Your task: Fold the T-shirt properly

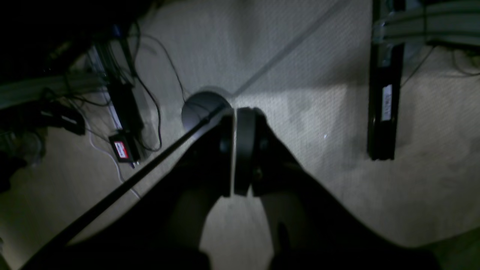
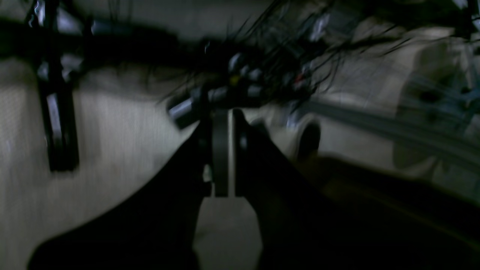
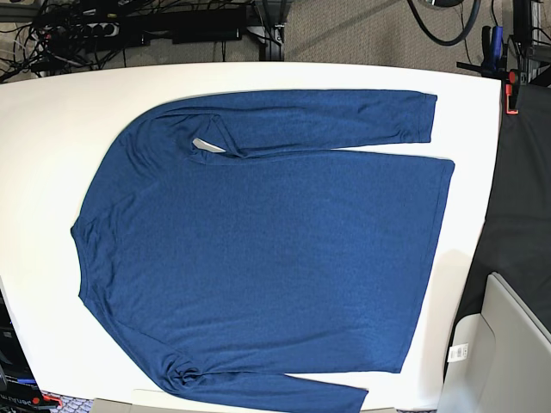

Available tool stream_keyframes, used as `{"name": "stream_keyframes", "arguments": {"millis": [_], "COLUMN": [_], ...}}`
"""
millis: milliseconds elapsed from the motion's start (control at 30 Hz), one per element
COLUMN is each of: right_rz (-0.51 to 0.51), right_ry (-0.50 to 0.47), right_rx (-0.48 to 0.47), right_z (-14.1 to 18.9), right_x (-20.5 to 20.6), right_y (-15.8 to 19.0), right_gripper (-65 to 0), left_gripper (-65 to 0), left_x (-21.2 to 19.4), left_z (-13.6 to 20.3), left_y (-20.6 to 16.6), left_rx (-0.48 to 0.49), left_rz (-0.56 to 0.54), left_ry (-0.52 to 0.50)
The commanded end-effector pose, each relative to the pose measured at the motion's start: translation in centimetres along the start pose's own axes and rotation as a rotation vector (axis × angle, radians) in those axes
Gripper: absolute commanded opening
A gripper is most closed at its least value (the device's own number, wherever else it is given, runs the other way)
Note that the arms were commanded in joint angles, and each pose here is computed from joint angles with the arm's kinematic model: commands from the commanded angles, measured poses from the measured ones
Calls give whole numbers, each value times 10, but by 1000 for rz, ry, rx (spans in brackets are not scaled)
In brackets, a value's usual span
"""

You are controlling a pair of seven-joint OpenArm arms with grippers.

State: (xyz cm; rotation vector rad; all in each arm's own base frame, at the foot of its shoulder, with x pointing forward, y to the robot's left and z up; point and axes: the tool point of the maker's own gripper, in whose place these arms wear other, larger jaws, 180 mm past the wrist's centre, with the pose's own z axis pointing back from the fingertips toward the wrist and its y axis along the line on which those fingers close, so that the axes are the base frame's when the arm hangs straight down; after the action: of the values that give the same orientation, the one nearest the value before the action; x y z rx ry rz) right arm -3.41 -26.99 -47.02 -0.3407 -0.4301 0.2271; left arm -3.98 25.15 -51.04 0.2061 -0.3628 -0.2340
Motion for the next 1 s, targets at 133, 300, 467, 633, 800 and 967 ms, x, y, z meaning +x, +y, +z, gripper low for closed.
{"name": "stream_keyframes", "arguments": {"millis": [133,300,467,633,800,967], "right_rz": [21,28,40,21,-3,-33], "right_ry": [-109,-205,-259,-303,-382,-465], "right_rx": [-61,-113,-134,-159,-188,-222], "right_z": [28,55,63,59,52,47], "right_x": [49,101,122,138,168,201], "right_y": [-30,-51,-60,-66,-74,-83], "right_gripper": [-648,-648,-649,-649,-649,-648], "left_gripper": [-648,-648,-648,-648,-645,-620], "left_x": [65,125,170,197,227,245], "left_z": [28,55,78,76,72,65], "left_y": [1,3,5,12,17,22], "left_rx": [-1,4,13,35,59,72], "left_rz": [-22,-24,-23,-11,25,44], "left_ry": [-172,-271,-360,-429,-496,-489]}}
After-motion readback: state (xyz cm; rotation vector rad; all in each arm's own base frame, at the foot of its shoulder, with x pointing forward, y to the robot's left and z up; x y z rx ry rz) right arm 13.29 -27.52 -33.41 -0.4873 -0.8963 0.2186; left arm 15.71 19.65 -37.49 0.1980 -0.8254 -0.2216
